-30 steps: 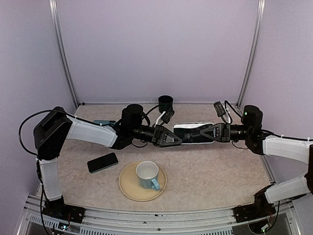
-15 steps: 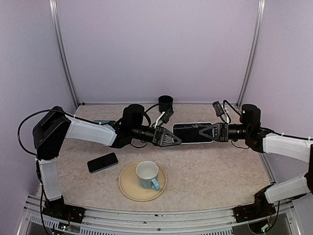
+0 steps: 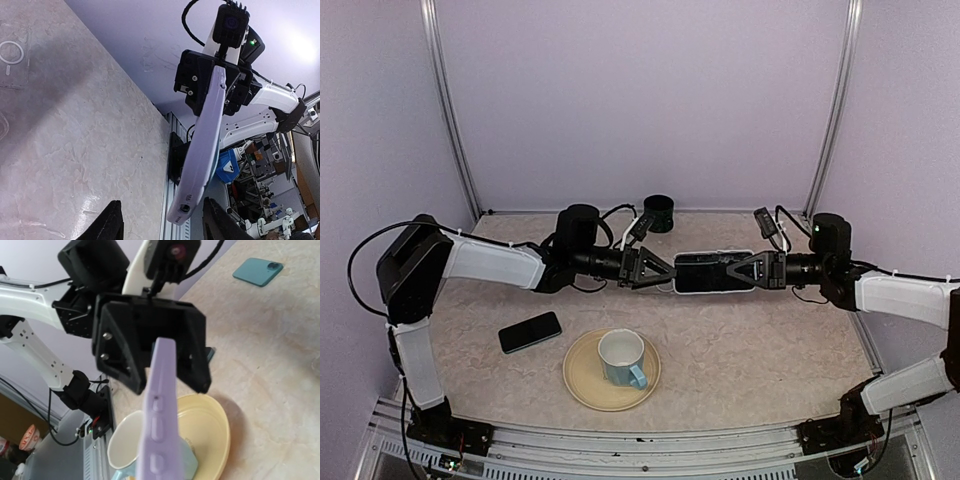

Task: Put the phone into the phone case
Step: Press the phone at the bottom corners of the phone case.

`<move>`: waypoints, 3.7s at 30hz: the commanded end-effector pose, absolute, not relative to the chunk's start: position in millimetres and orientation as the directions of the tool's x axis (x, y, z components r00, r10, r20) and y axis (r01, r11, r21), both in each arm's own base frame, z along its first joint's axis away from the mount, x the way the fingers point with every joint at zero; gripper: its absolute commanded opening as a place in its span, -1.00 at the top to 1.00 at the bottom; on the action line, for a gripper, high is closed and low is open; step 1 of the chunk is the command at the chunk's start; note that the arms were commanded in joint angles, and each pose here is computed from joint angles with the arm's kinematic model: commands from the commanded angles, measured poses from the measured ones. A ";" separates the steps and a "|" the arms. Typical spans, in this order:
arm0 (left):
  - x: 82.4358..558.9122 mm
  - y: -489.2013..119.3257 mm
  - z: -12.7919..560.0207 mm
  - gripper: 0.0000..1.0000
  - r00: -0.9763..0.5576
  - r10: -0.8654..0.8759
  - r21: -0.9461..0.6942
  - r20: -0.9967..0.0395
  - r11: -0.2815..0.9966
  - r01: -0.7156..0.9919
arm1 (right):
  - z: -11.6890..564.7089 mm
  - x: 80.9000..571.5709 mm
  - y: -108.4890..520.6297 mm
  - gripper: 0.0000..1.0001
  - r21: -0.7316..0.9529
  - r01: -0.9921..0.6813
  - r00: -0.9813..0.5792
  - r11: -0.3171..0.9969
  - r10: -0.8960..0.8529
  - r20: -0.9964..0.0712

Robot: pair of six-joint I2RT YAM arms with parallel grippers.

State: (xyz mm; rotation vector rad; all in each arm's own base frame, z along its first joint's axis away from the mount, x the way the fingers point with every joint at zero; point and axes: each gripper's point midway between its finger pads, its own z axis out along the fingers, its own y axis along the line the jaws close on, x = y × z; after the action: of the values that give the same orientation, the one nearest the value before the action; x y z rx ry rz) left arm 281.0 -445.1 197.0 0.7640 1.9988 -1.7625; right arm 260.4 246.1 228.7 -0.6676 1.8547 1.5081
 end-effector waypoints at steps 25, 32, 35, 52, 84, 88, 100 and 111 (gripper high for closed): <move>281.8 -467.0 219.8 0.04 -0.739 0.186 -0.755 -0.648 -0.026 0.655 | 229.8 252.2 250.1 1.00 0.645 -0.753 -0.651 0.132 -0.002 -0.759; 277.2 -468.6 217.1 0.60 -0.737 0.205 -0.757 -0.645 -0.036 0.652 | 227.8 253.0 249.8 1.00 0.644 -0.752 -0.651 0.140 -0.002 -0.759; 278.4 -467.9 215.3 0.99 -0.740 0.202 -0.760 -0.641 -0.032 0.649 | 226.4 253.6 249.6 1.00 0.642 -0.752 -0.650 0.146 -0.004 -0.760; 278.3 -440.7 254.5 0.79 -0.834 0.132 -0.837 -0.536 -0.211 0.505 | 214.2 258.9 246.2 1.00 0.591 -0.774 -0.610 0.226 -0.017 -0.792; 299.4 -467.7 225.3 -0.98 -0.387 0.398 -0.323 -0.831 0.221 0.920 | 205.0 245.9 272.9 1.00 0.705 -0.697 -0.716 0.131 -0.095 -0.691; 288.5 -472.2 223.1 -0.98 -0.228 0.465 -0.117 -0.856 0.255 0.960 | 205.3 249.0 273.5 1.00 0.717 -0.683 -0.730 0.139 -0.086 -0.678; 253.7 -482.3 235.0 -0.98 0.186 0.483 0.316 -0.856 0.202 0.927 | 207.8 250.6 272.8 1.00 0.730 -0.664 -0.746 0.165 -0.072 -0.662; 239.6 -498.4 225.6 -0.98 0.330 0.507 0.476 -0.796 0.188 0.859 | 211.0 248.5 272.4 1.00 0.729 -0.662 -0.747 0.176 -0.067 -0.662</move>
State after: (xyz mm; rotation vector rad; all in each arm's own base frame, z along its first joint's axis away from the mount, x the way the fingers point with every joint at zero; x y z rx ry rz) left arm 230.9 -492.0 214.5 1.4995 1.4002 -0.4549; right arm 250.2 267.2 184.5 -0.6305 2.0526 1.6056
